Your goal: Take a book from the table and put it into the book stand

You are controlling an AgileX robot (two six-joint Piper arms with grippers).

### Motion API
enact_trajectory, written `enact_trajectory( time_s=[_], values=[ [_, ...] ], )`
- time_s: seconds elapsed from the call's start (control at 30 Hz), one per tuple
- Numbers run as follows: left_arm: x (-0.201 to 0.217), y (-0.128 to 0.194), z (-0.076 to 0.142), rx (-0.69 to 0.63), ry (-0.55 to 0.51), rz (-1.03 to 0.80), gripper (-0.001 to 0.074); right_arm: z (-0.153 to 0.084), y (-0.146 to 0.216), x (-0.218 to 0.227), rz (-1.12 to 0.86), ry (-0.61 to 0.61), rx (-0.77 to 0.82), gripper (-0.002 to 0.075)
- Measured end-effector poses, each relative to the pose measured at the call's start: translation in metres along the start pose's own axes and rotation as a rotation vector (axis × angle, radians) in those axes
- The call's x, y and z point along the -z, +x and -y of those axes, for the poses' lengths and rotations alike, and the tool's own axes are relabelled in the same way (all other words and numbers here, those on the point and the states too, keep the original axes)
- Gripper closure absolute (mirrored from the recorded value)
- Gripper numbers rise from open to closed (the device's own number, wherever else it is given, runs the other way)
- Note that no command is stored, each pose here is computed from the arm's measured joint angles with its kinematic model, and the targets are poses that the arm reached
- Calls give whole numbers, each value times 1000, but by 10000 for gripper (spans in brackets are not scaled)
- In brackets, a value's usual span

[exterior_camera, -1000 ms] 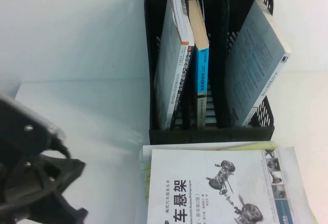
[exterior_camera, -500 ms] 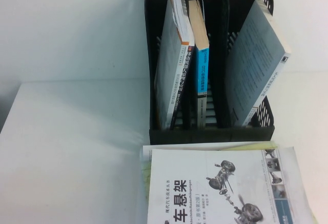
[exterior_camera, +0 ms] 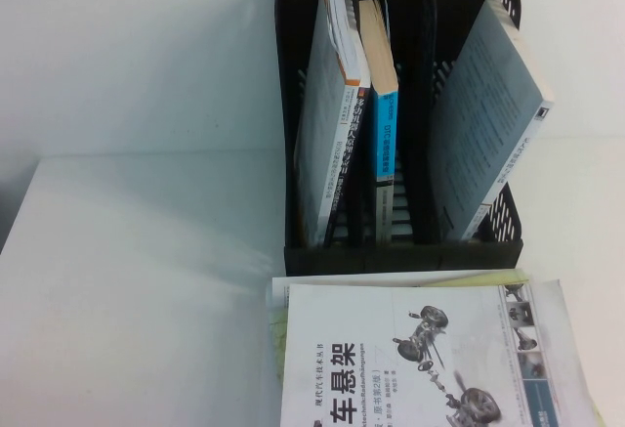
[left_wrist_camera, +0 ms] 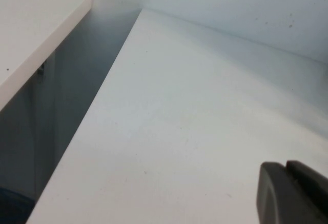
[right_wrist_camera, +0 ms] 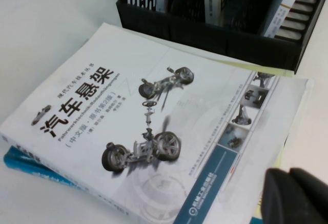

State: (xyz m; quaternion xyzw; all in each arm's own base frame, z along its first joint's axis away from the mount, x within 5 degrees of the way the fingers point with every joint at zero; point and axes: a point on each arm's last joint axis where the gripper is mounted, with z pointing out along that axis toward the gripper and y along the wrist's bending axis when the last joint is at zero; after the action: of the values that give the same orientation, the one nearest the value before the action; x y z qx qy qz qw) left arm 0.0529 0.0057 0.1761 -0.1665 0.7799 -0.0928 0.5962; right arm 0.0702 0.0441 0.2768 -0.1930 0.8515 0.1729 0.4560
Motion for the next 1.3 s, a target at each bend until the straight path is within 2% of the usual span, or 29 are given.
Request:
enact_trajectory(
  time_s=[0.3,0.53,1.0,1.1,1.3],
  values=[
    [0,1,0,-63,3,-10,737,0,1,0,-7,-3,0,729],
    [0,3,5,47,50,-36,738,0,1,0,-7,-3,0,729],
    [0,3,5,60,55,-38,738,0,1,0,-7,-3,0,729],
    [0,3,5,62,55,-39,738,4,4,1,60,56,33,729],
    [1,3,5,62,56,-37,738,18,35,8,344,309,0,729]
  ],
)
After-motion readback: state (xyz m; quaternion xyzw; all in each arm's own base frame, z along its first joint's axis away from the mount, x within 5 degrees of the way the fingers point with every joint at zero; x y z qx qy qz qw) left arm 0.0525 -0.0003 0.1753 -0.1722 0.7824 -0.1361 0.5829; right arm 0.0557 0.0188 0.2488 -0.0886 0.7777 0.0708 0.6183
